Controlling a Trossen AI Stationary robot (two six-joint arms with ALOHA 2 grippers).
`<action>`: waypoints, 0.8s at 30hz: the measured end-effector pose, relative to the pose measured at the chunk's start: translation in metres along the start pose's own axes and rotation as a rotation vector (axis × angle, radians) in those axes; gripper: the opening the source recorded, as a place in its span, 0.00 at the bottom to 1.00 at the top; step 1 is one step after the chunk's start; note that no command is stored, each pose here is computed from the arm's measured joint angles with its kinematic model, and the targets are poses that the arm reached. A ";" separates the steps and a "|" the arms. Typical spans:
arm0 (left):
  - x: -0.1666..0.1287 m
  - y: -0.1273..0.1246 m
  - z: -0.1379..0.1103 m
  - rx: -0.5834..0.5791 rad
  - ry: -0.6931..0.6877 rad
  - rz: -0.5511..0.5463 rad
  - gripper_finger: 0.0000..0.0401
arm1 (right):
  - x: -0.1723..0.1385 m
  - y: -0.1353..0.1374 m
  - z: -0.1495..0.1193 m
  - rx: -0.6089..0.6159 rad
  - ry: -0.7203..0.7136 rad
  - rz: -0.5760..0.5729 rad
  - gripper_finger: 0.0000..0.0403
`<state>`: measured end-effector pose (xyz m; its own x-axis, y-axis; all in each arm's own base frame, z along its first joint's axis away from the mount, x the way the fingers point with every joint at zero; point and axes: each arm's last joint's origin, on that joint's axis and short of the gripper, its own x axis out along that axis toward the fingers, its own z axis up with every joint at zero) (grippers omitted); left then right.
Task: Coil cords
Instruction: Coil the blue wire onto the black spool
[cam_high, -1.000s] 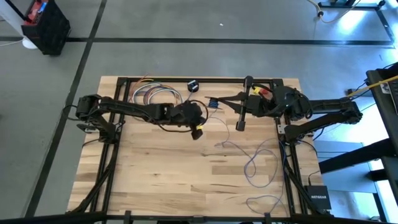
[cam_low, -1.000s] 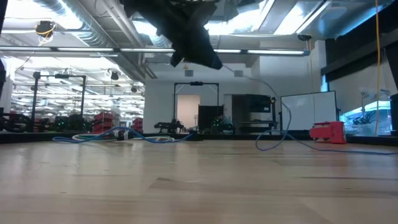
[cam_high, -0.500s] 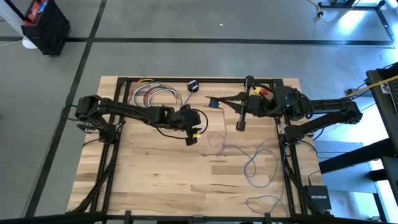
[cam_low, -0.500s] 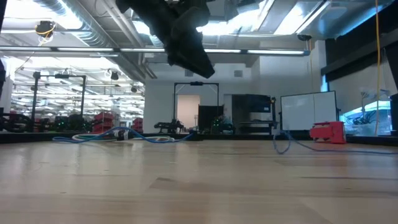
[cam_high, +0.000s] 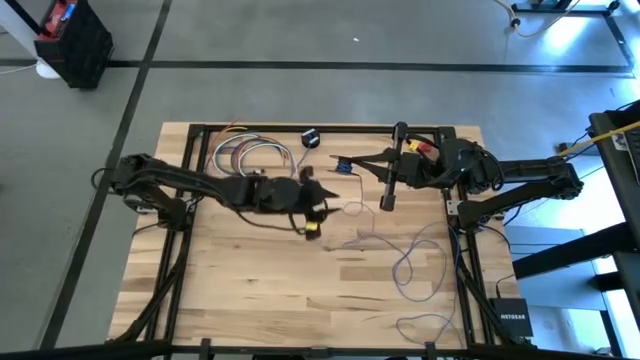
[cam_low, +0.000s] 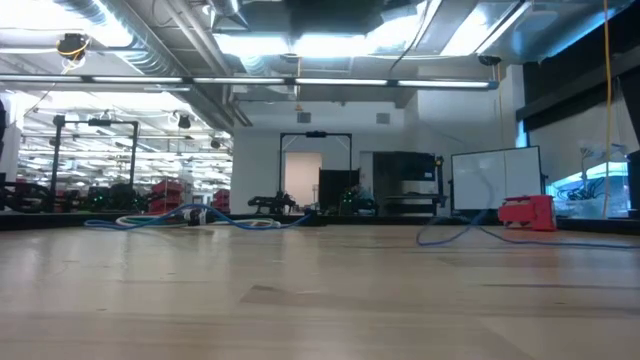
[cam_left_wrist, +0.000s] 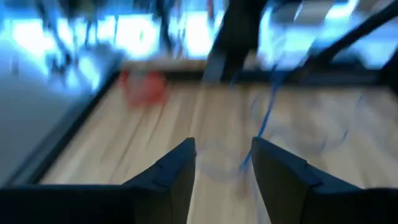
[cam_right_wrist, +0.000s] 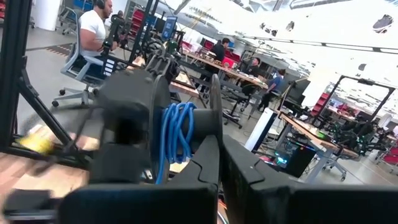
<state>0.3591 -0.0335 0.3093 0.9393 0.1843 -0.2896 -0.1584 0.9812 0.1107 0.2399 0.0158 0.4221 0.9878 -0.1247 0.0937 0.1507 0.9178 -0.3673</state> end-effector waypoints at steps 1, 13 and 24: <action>0.002 -0.005 0.000 0.013 -0.048 -0.009 0.36 | 0.000 0.000 0.000 0.000 0.001 0.001 0.01; 0.031 -0.006 -0.006 -0.035 -0.258 -0.073 0.35 | 0.000 0.000 0.000 0.000 0.001 0.001 0.01; 0.031 -0.007 -0.004 -0.071 -0.281 -0.218 0.35 | 0.001 0.000 0.000 0.001 -0.003 -0.001 0.01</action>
<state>0.3878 -0.0343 0.2962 0.9987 -0.0430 -0.0258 0.0431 0.9990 0.0062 0.2406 0.0158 0.4222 0.9874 -0.1245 0.0973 0.1518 0.9180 -0.3664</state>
